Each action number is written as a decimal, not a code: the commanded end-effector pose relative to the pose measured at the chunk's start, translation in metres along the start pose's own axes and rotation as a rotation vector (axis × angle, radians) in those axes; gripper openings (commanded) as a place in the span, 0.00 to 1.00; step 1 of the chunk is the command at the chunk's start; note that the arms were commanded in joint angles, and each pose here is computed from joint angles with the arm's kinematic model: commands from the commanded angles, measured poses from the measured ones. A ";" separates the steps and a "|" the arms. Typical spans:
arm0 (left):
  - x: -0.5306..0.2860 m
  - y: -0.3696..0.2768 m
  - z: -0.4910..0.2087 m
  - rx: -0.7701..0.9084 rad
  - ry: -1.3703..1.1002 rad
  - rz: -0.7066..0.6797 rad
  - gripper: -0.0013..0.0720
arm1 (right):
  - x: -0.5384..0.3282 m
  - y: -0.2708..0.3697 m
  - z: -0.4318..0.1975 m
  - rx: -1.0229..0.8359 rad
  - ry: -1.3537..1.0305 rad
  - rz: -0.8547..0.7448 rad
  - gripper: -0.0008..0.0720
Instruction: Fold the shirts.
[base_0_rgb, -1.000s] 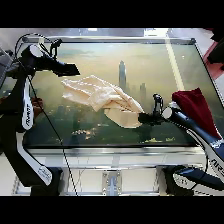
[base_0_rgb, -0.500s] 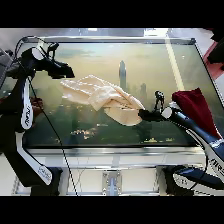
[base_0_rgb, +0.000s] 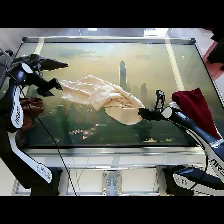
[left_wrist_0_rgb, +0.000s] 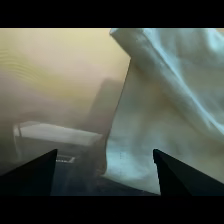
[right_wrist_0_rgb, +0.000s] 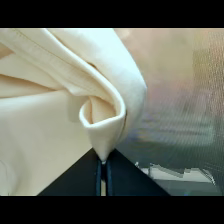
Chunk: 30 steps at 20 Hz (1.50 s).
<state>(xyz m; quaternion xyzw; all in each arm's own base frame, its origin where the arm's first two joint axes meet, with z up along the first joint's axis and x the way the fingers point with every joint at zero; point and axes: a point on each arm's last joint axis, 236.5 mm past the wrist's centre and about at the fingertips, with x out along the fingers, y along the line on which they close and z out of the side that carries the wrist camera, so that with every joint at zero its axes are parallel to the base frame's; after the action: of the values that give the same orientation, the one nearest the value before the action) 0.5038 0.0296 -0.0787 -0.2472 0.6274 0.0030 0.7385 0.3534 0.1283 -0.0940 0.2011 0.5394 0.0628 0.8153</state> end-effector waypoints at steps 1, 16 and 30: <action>0.030 -0.024 -0.014 -0.093 0.004 -0.198 0.97 | 0.000 0.000 -0.001 0.000 0.005 0.000 0.05; -0.066 -0.135 0.013 0.066 -0.187 -0.689 0.03 | -0.017 0.002 0.016 -0.087 -0.034 -0.021 0.05; -0.463 -0.198 -0.142 0.808 -0.944 -0.293 0.03 | -0.575 0.032 0.138 -0.254 -1.329 -0.286 0.04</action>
<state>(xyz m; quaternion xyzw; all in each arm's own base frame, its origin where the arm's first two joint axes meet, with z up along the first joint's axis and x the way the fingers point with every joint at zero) 0.3912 -0.0601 0.3729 -0.0961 0.1836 -0.2873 0.9351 0.3193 -0.0360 0.3694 0.0804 0.0480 -0.0464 0.9945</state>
